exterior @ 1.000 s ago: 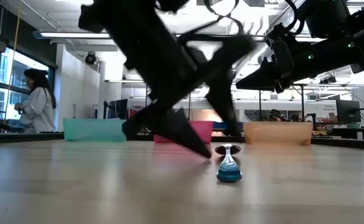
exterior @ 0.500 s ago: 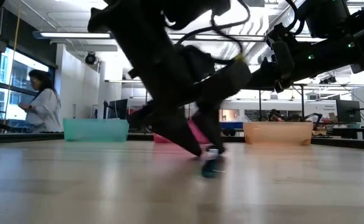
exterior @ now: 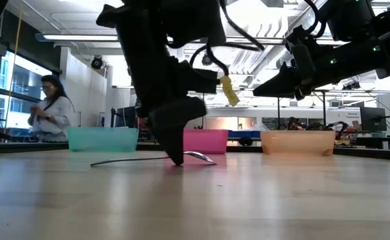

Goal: Sort silverware by color (type)
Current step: Put the blue spoon into the green bin

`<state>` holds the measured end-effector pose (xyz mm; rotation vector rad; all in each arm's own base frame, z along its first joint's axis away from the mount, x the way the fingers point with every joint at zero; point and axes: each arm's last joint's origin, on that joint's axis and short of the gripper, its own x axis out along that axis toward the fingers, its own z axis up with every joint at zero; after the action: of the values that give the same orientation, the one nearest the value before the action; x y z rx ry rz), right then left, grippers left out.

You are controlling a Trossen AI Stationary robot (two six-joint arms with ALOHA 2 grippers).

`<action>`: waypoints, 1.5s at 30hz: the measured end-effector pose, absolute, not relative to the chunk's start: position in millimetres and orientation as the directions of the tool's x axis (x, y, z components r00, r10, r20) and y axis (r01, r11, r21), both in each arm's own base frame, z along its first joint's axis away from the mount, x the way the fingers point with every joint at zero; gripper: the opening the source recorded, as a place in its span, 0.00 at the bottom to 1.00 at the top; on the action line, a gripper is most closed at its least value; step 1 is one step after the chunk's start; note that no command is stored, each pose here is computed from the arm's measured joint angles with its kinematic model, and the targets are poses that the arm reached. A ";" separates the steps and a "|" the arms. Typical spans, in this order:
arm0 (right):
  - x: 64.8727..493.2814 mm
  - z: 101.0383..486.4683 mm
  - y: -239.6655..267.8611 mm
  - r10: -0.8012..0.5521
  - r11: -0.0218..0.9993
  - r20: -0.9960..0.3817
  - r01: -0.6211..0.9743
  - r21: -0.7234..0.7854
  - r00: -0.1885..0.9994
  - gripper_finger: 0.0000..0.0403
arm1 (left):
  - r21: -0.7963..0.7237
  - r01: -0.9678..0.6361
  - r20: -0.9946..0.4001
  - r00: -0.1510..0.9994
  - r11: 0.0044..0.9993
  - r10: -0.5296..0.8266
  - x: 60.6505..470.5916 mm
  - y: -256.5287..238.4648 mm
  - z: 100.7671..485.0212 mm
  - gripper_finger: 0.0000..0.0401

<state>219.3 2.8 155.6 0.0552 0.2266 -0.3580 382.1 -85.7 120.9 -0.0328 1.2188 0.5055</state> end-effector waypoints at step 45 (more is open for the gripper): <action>219.7 157.2 2.7 -0.348 0.925 -0.215 0.372 0.083 0.913 0.00 | 0.444 -0.443 -0.809 0.175 0.779 0.561 180.3 203.4 211.2 0.00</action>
<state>219.7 2.7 157.2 0.1228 0.1987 -0.3715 180.3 203.4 211.2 0.1164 1.2002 0.7131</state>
